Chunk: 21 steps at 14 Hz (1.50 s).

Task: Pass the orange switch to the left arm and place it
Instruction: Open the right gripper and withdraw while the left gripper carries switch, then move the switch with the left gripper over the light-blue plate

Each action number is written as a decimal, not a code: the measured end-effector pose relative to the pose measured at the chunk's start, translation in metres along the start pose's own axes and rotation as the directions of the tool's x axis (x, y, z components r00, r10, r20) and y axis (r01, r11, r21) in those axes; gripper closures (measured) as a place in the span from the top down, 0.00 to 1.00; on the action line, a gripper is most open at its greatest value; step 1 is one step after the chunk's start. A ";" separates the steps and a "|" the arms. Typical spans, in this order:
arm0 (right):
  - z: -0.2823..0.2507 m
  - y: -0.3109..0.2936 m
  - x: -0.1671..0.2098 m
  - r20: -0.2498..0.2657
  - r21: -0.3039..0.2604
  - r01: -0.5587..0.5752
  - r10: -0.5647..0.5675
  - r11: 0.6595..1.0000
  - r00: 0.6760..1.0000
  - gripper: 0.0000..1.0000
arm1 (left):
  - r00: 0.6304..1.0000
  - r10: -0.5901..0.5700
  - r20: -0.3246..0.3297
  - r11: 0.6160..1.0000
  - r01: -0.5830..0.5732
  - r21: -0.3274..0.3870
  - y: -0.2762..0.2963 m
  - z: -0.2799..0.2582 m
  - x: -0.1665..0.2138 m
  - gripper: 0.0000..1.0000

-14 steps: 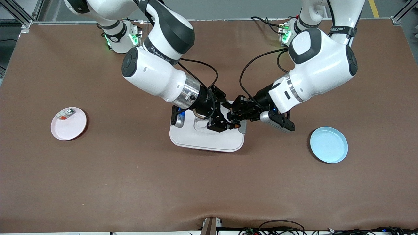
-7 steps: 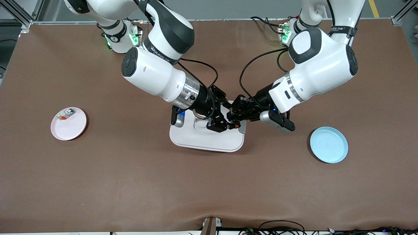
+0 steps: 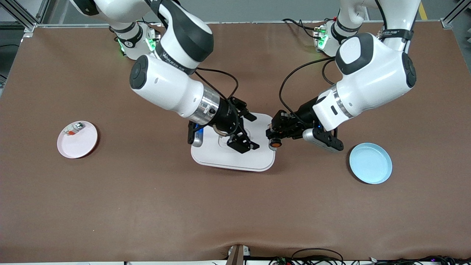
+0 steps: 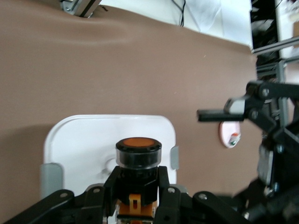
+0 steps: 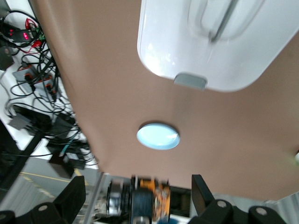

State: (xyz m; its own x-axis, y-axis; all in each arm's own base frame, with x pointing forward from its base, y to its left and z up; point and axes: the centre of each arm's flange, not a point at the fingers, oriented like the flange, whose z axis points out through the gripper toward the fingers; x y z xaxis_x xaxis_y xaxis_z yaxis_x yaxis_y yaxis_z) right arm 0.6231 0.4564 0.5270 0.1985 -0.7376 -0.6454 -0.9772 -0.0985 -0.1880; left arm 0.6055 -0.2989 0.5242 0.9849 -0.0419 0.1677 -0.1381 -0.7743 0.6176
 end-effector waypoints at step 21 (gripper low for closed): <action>-0.267 0.000 0.290 0.206 -0.666 0.710 -0.857 0.231 0.472 1.00 | 0.983 -0.073 0.171 0.833 -0.034 0.552 -0.124 -0.163 -0.020 0.35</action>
State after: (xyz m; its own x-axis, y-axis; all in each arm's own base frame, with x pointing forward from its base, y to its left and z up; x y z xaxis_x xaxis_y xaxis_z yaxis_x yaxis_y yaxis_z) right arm 0.6607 0.0640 0.5369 0.9468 -0.1264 -0.2960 -0.1351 -0.9908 -0.0087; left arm 0.5863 -0.0992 0.5701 0.9956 -0.0927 -0.0119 -0.0914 -0.9923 0.0841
